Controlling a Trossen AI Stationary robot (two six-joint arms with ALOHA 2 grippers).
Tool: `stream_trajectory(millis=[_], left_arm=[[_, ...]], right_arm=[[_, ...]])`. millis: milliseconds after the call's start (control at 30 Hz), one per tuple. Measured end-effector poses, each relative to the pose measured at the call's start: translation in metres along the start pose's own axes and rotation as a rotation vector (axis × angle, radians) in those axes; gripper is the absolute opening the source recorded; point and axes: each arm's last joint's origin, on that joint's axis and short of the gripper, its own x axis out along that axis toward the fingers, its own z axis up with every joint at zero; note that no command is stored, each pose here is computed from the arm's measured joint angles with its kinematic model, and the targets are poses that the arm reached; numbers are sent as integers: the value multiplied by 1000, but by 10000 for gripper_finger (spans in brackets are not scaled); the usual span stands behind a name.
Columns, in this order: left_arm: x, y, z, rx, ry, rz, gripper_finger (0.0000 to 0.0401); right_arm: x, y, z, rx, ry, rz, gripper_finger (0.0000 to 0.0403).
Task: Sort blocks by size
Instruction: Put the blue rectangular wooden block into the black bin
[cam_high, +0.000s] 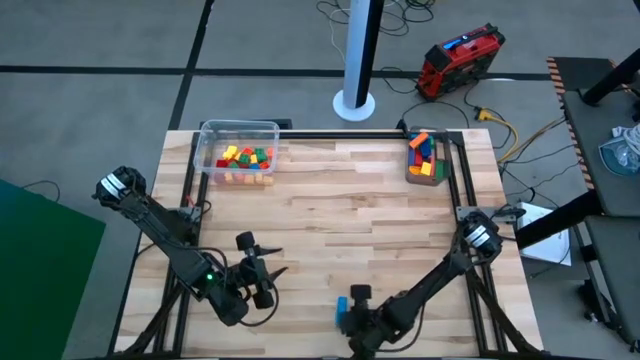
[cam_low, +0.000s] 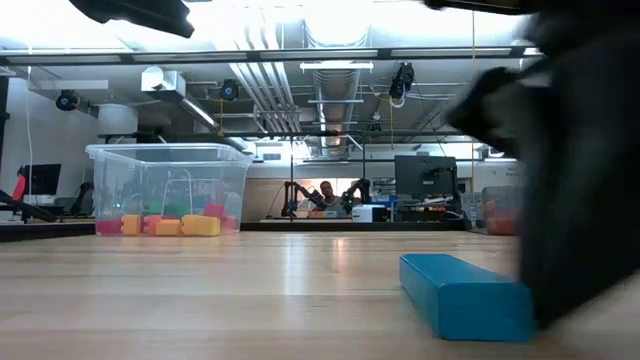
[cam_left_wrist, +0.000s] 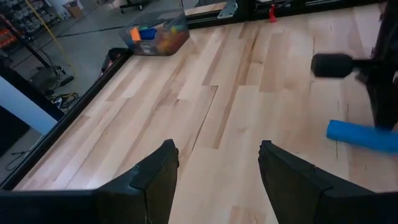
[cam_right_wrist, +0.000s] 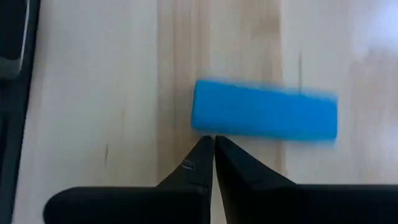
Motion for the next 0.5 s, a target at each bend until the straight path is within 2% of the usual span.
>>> stream_trajectory(millis=[100, 200, 500], left_arm=[[0, 0, 0, -12, 0, 1, 199], [0, 0, 0, -19, 0, 1, 199], [0, 0, -1, -68, 0, 0, 199]], right_arm=[[2, -6, 9, -10, -55, -37, 12], [2, -9, 19, -28, -106, -21, 12], [-5, -31, 37, -203, -132, -40, 13]])
